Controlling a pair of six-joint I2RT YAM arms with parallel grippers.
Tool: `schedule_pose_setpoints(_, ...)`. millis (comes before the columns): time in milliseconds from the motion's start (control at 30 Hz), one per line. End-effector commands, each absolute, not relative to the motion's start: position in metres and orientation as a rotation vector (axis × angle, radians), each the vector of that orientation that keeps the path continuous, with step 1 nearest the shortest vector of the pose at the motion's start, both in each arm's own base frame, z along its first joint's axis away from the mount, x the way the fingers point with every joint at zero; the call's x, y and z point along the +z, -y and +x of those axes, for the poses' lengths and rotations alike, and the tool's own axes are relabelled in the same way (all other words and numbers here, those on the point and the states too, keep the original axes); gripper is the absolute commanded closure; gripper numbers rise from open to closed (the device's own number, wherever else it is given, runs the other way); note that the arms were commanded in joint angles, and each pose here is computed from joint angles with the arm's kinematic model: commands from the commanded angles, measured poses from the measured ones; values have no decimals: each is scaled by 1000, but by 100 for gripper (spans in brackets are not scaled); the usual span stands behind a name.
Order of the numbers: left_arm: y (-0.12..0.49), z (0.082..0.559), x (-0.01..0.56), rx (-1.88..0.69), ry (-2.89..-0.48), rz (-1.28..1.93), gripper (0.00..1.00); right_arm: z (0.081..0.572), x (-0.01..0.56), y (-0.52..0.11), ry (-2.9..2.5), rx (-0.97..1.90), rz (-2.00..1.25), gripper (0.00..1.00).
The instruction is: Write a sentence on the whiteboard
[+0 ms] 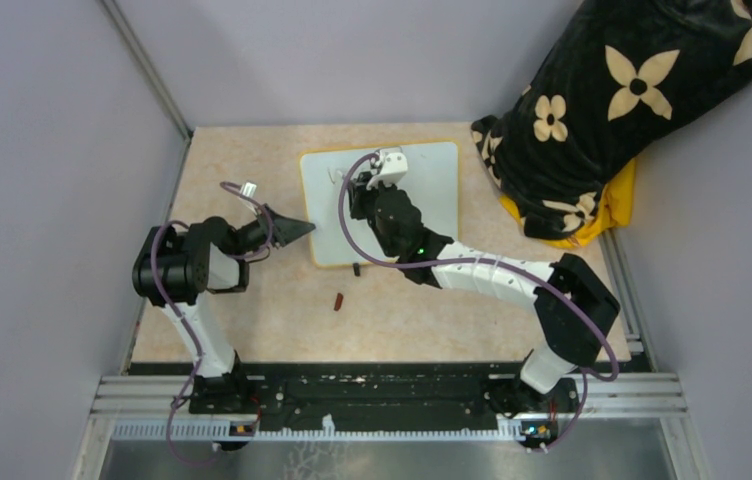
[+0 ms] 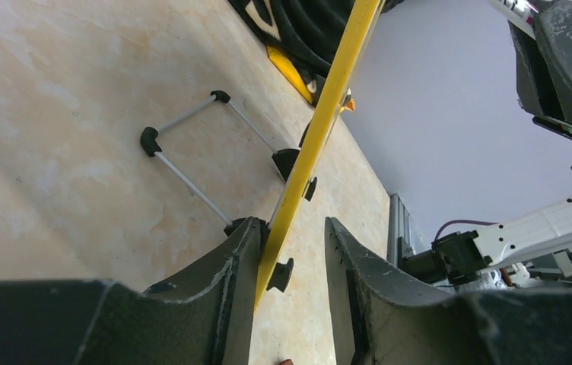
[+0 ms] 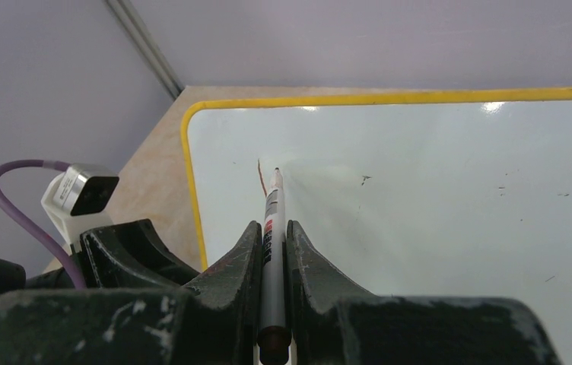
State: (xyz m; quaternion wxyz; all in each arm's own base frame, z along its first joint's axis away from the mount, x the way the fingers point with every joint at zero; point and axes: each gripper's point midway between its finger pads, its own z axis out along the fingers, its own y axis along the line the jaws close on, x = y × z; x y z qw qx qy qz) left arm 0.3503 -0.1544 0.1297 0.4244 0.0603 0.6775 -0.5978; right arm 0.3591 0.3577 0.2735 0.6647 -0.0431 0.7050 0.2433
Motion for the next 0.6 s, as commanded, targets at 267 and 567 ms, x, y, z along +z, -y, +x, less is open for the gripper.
schedule_pose_setpoints(267,157,347,165,-1404,-1496,334,72,366,308,-353,-1523,561,-38,100)
schedule_pose_setpoints(567,157,347,164,-1404,-1498,330,84,368,289,-355,-1575,535,-59,100)
